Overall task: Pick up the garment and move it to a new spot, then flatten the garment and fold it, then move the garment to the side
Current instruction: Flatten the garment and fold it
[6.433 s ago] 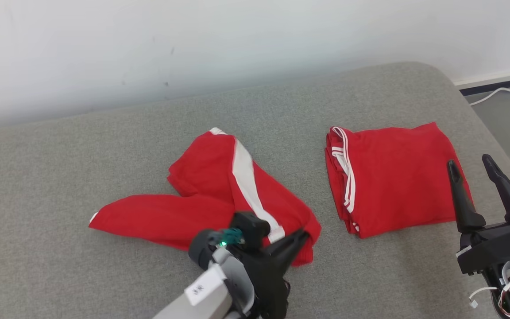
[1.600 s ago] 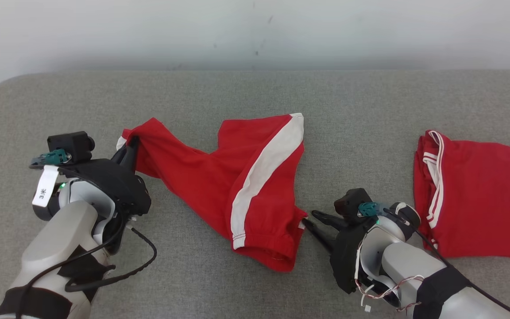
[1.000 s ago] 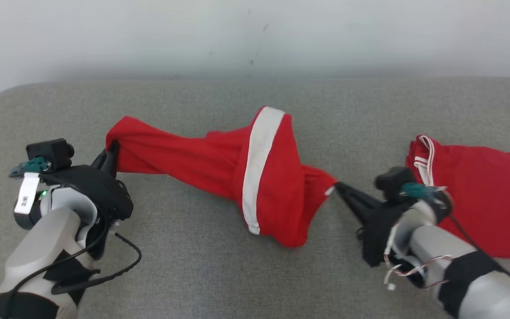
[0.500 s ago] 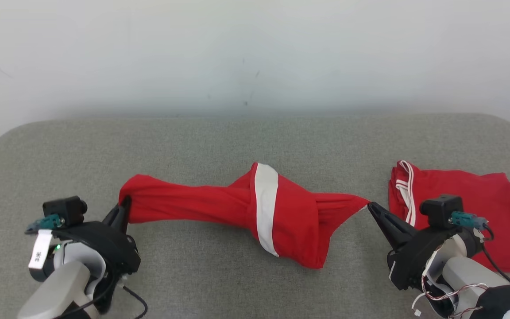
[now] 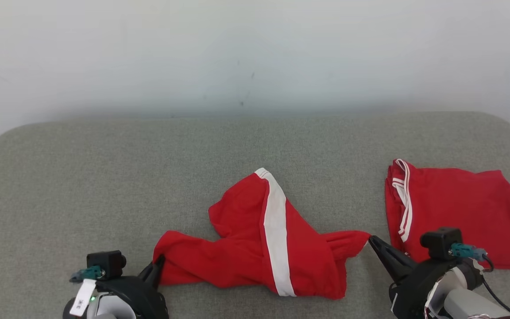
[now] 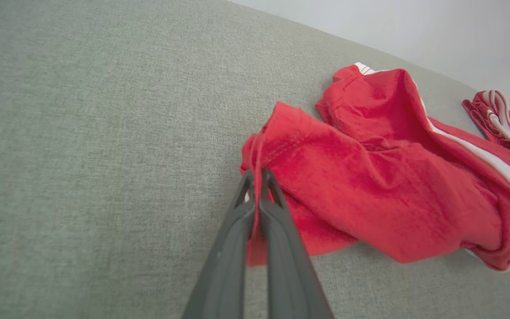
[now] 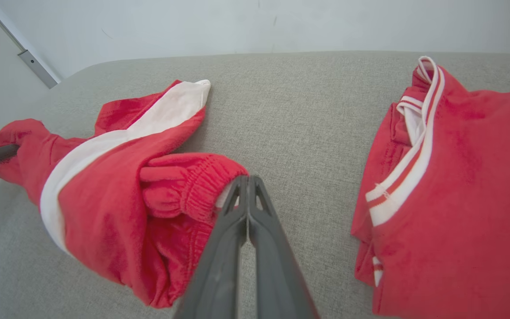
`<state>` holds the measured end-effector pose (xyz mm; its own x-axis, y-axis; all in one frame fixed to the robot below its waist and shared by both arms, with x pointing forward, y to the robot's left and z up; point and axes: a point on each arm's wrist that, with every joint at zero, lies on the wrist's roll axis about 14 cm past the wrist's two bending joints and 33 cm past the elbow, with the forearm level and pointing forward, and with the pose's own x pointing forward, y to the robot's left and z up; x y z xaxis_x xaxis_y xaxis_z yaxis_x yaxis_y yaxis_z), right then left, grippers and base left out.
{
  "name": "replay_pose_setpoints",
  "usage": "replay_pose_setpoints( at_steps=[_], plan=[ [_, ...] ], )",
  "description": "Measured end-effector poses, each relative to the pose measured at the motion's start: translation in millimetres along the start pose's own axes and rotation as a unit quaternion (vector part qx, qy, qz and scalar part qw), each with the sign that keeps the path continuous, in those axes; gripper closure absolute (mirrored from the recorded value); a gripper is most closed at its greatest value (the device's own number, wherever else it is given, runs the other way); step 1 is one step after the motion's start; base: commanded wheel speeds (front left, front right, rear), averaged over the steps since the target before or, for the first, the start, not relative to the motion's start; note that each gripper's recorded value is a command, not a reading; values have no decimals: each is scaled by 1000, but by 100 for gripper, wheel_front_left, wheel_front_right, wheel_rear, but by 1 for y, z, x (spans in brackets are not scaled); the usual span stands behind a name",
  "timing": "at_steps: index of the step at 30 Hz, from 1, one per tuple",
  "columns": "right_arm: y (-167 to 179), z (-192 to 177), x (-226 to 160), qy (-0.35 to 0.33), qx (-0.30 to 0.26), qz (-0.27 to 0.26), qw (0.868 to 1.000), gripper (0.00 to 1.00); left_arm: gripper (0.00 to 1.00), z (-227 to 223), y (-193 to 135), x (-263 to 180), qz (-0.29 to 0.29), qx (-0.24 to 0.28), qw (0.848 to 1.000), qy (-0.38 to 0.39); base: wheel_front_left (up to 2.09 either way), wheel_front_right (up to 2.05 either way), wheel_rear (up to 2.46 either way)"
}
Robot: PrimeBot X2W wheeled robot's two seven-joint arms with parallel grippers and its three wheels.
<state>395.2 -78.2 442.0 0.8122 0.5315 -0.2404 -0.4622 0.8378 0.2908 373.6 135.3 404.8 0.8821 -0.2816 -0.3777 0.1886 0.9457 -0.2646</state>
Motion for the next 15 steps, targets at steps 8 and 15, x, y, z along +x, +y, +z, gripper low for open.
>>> replay_pose_setpoints(
  at_steps=[8,15],
  plan=[
    [-4,45,43,-9,-7,18,1000,100,100,65,16,39,4,-3,1000,-25,0,0,0],
    [-3,223,103,-146,-49,28,988,100,100,265,12,74,-15,43,981,-187,0,0,0]
  ],
)
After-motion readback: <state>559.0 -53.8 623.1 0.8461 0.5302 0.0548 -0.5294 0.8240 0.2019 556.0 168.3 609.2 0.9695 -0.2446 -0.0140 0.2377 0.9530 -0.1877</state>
